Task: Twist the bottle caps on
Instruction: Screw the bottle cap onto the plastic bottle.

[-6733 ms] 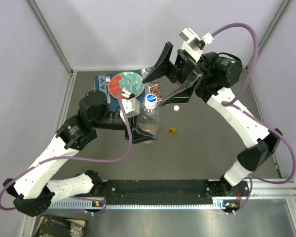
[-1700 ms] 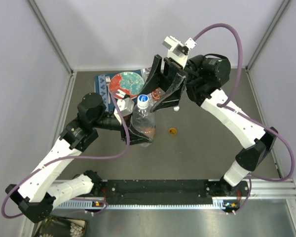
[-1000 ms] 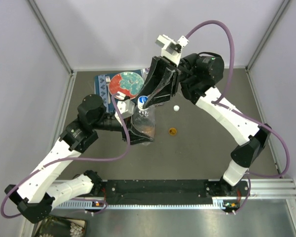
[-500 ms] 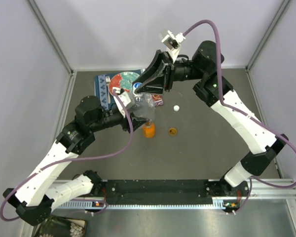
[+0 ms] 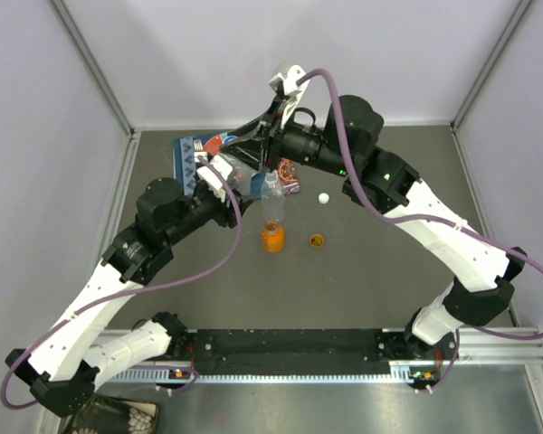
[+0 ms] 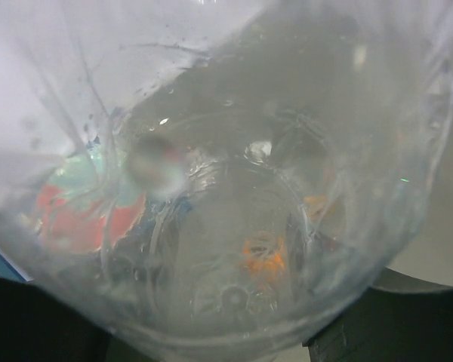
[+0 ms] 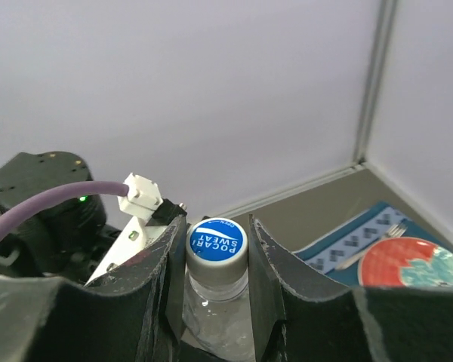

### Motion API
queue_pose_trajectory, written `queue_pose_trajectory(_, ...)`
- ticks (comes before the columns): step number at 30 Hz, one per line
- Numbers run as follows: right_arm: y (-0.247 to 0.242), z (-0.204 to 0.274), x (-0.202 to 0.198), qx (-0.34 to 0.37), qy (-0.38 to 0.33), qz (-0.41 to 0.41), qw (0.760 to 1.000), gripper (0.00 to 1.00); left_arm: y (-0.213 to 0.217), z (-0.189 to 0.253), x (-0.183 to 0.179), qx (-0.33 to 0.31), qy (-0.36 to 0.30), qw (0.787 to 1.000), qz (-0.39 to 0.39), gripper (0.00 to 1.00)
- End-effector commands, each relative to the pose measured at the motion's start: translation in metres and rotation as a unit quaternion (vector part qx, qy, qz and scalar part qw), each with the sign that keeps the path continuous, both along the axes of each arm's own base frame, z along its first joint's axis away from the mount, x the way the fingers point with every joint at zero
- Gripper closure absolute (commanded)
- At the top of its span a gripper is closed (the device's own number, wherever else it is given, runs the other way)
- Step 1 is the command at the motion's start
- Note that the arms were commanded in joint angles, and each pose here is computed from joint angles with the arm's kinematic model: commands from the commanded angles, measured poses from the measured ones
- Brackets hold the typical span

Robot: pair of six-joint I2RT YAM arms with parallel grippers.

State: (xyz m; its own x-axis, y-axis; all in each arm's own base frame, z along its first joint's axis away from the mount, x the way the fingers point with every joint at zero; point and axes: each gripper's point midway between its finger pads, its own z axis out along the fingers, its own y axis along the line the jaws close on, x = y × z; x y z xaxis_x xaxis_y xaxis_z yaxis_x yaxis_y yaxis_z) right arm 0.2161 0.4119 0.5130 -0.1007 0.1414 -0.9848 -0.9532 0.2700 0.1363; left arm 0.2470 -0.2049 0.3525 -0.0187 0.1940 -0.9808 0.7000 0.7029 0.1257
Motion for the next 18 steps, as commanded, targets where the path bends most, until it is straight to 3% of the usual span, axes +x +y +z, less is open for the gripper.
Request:
queue_pose_trajectory(1,0.011,-0.08,0.013,-0.119,0.016,-0.061,0.991,1.0,0.003,0.079,0.002,-0.097,-0.087,0.991,0.013,0.71)
queue_pose_trajectory(12,0.005,-0.088,0.026,-0.102,0.015,-0.119,0.987,1.0,0.013,0.095,0.008,-0.148,-0.061,0.986,0.049,0.71)
queue_pose_trajectory(16,0.019,-0.092,0.014,-0.088,0.03,-0.087,0.992,1.0,0.009,0.101,0.003,-0.158,-0.058,0.985,0.03,0.71)
queue_pose_trajectory(18,0.023,-0.093,0.01,-0.082,0.04,-0.075,0.993,0.9,0.007,0.106,-0.001,-0.161,-0.064,0.985,0.015,0.72)
